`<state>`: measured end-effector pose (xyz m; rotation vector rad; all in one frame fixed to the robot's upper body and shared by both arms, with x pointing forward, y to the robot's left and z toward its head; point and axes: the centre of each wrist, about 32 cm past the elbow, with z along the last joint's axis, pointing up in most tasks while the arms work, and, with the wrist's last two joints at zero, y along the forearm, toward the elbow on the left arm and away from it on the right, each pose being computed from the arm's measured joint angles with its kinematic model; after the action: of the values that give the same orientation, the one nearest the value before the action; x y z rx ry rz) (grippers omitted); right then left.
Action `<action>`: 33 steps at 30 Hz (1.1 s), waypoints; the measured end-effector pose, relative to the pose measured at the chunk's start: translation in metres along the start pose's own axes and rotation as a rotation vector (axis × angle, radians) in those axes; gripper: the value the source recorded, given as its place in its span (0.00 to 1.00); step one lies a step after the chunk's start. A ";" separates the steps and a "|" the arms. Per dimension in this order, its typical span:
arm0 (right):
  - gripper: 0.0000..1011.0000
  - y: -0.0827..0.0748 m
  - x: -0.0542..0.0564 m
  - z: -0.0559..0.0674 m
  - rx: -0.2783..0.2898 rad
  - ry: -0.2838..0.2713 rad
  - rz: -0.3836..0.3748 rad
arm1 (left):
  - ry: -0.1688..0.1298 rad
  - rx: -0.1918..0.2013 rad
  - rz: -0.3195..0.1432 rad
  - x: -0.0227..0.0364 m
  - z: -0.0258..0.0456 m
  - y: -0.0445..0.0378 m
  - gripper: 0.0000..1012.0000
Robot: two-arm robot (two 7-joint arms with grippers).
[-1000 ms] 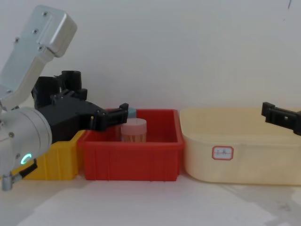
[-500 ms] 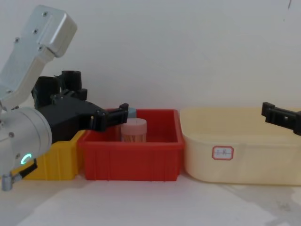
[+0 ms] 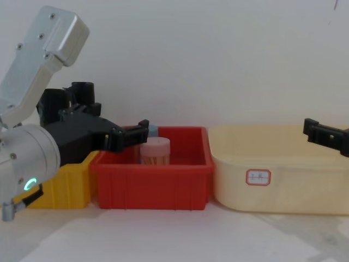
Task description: Pick up the garbage bag with the one hand and transfer it to the other hand.
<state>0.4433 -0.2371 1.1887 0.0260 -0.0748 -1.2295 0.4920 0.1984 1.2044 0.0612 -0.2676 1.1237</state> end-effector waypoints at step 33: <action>0.99 0.000 0.000 0.000 0.000 0.000 0.000 | 0.047 0.021 0.011 0.0014 0.0155 0.0022 0.99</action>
<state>0.4433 -0.2371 1.1887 0.0260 -0.0748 -1.2295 0.4878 0.1978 1.2195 0.0518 -0.2147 1.1377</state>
